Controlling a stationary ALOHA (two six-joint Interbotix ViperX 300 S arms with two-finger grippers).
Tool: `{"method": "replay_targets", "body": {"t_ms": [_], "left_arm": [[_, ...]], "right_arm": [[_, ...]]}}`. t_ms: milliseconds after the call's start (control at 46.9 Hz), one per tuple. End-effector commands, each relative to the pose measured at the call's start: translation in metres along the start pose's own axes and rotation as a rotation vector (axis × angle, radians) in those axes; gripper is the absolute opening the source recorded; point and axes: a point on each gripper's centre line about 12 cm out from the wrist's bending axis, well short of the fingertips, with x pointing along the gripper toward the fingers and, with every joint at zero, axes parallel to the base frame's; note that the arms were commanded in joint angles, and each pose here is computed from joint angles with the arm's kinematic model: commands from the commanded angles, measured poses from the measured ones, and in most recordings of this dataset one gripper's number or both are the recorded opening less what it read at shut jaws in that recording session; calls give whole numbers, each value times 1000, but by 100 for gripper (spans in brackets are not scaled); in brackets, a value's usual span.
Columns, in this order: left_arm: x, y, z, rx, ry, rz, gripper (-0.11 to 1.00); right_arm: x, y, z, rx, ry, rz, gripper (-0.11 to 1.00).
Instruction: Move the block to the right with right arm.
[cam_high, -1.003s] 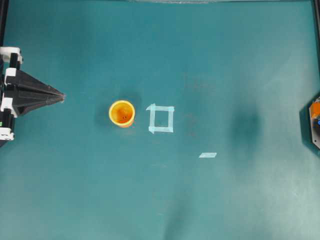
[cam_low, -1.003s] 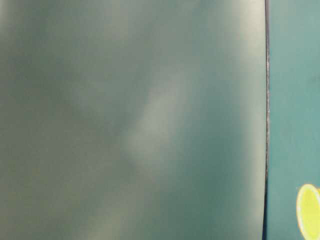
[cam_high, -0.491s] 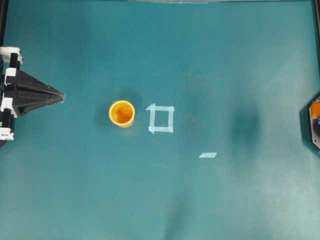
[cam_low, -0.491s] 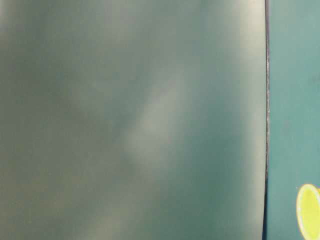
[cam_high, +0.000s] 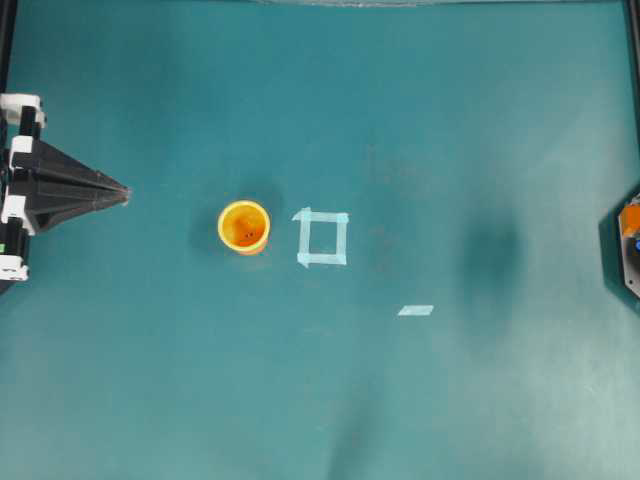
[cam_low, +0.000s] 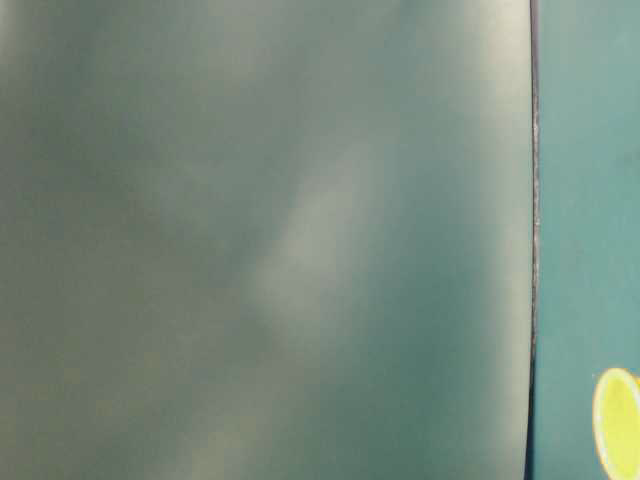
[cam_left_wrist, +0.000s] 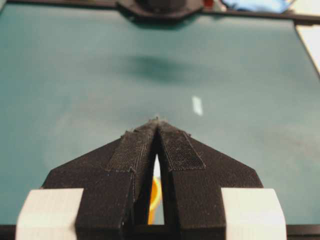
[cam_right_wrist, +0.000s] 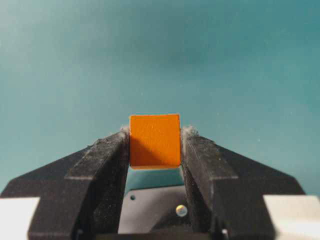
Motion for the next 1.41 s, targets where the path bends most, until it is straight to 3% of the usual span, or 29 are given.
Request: {"method": "replay_targets", "body": {"t_ms": [0, 1387], "left_arm": [[2, 0, 11, 4, -26, 0, 0], [2, 0, 11, 11, -25, 0, 0]], "right_arm": [[-2, 0, 3, -1, -9, 1, 40], [1, 0, 4, 0, -14, 0, 40]]}}
